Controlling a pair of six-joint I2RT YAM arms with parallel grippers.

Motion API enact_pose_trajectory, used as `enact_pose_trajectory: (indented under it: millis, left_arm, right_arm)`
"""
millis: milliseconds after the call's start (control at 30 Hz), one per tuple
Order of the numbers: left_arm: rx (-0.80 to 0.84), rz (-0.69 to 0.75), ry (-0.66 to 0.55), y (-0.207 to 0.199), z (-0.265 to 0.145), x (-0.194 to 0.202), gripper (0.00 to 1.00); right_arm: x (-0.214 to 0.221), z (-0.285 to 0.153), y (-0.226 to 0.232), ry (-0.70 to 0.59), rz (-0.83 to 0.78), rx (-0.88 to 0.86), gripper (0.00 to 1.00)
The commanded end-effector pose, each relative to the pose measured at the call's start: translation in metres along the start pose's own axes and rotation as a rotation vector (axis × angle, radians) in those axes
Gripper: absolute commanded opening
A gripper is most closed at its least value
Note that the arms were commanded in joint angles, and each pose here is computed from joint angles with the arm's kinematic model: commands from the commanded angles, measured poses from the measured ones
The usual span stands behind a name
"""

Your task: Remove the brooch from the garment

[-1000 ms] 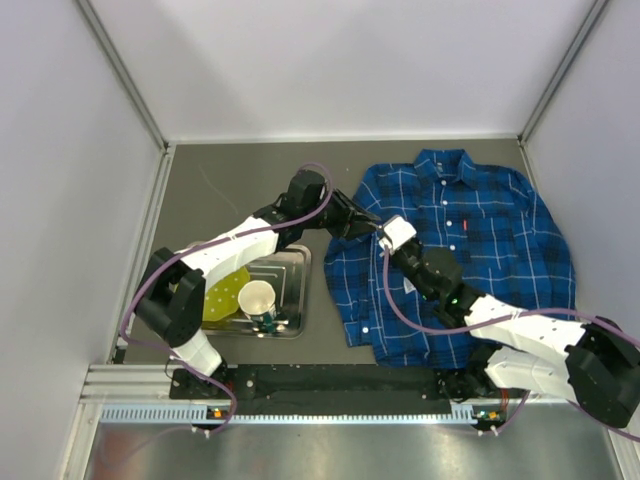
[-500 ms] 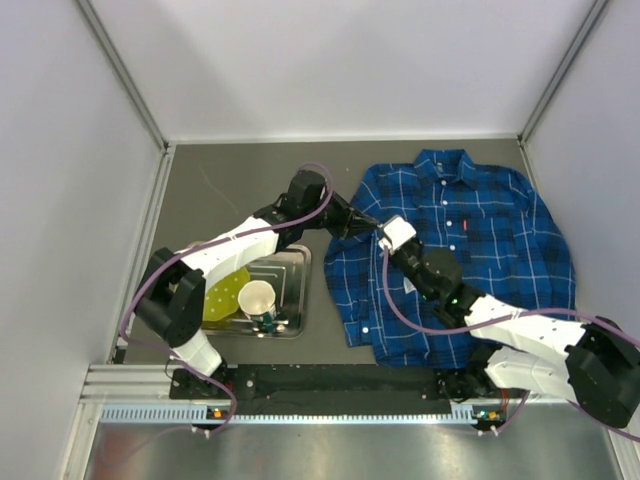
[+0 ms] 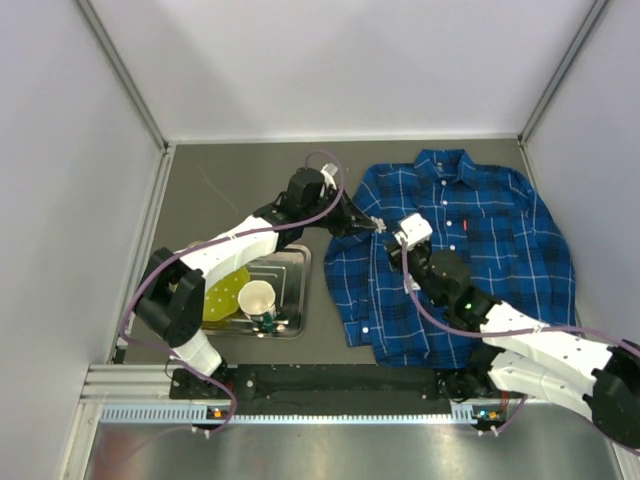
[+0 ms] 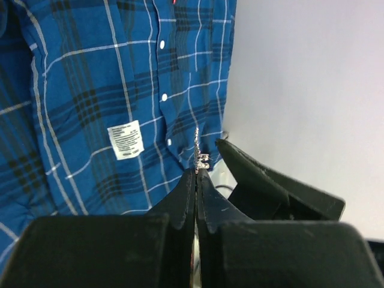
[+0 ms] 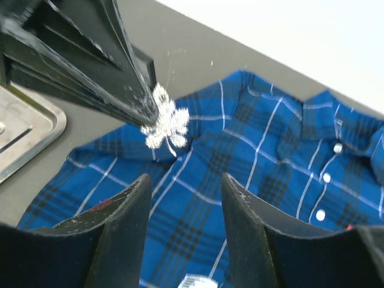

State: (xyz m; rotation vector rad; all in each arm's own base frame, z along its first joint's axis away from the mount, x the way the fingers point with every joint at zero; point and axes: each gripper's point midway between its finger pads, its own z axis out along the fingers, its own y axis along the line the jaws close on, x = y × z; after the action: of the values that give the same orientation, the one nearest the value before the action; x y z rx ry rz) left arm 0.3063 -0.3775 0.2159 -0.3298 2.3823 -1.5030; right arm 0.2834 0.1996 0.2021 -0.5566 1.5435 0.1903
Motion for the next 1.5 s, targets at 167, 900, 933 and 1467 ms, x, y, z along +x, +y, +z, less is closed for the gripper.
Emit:
enact_pose_trajectory:
  millis: [167, 900, 933, 1467]
  left_arm:
    - [0.186, 0.601, 0.11, -0.017, -0.009, 0.011, 0.0]
    - [0.543, 0.849, 0.336, -0.049, -0.045, 0.058, 0.0]
    - [0.546, 0.848, 0.333, -0.051, -0.046, 0.058, 0.0]
    - [0.468, 0.719, 0.325, -0.035, -0.044, 0.025, 0.0]
  right_arm:
    - [0.028, -0.043, -0.006, 0.174, 0.289, -0.003, 0.6]
    - [-0.051, -0.054, 0.0, 0.245, 0.679, -0.351, 0.61]
    - [-0.047, -0.054, -0.002, 0.254, 0.677, -0.331, 0.61]
    - [-0.051, -0.03, -0.014, 0.349, 0.838, -0.431, 0.66]
